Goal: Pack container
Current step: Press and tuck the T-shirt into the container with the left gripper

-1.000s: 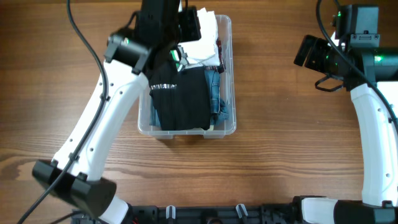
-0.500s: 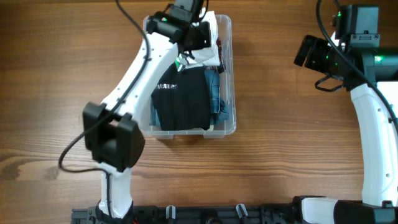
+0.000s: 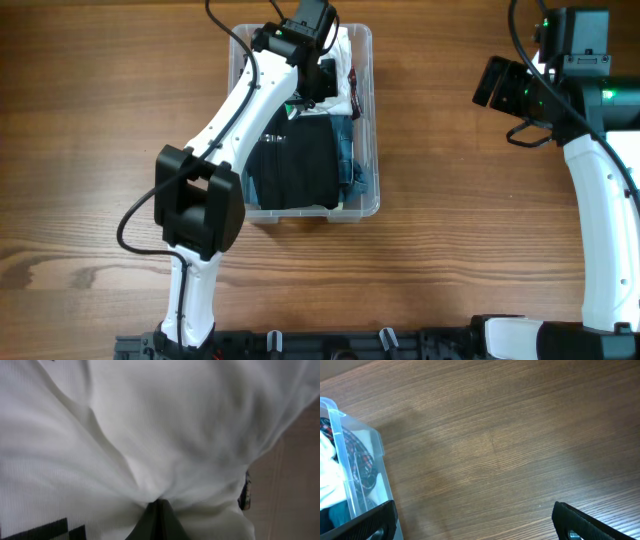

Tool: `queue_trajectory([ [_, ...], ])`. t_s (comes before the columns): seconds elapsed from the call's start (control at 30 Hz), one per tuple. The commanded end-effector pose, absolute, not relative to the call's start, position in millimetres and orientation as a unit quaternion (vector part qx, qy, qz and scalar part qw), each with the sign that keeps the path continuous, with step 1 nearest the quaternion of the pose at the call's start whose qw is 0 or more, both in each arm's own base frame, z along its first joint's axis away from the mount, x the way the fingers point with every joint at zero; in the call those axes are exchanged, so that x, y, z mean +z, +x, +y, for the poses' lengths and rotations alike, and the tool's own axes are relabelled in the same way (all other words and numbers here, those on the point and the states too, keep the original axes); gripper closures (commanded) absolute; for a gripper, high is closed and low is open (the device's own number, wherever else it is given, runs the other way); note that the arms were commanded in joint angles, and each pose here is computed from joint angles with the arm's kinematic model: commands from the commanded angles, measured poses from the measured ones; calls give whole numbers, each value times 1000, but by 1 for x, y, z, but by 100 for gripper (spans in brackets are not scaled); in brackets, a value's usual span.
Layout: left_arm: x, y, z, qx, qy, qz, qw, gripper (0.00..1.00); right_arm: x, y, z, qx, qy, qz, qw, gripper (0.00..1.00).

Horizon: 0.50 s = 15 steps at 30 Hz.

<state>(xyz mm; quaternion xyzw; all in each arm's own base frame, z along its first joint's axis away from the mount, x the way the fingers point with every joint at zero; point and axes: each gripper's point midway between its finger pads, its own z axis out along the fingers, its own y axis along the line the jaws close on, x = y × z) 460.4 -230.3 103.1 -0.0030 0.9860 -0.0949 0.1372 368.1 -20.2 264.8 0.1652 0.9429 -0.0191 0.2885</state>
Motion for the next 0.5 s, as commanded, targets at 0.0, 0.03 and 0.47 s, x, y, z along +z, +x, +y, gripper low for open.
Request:
queue_trajectory([
  [0.0, 49, 438, -218, -54, 4, 997, 57, 96, 266, 370, -23, -26, 164, 942, 291, 0],
  [0.03, 44, 436, -217, -50, 4, 997, 50, 96, 266, 370, -23, -27, 164, 942, 291, 1],
  [0.47, 79, 441, -217, -67, -2, 994, 84, 96, 266, 370, -23, -26, 164, 942, 291, 0],
])
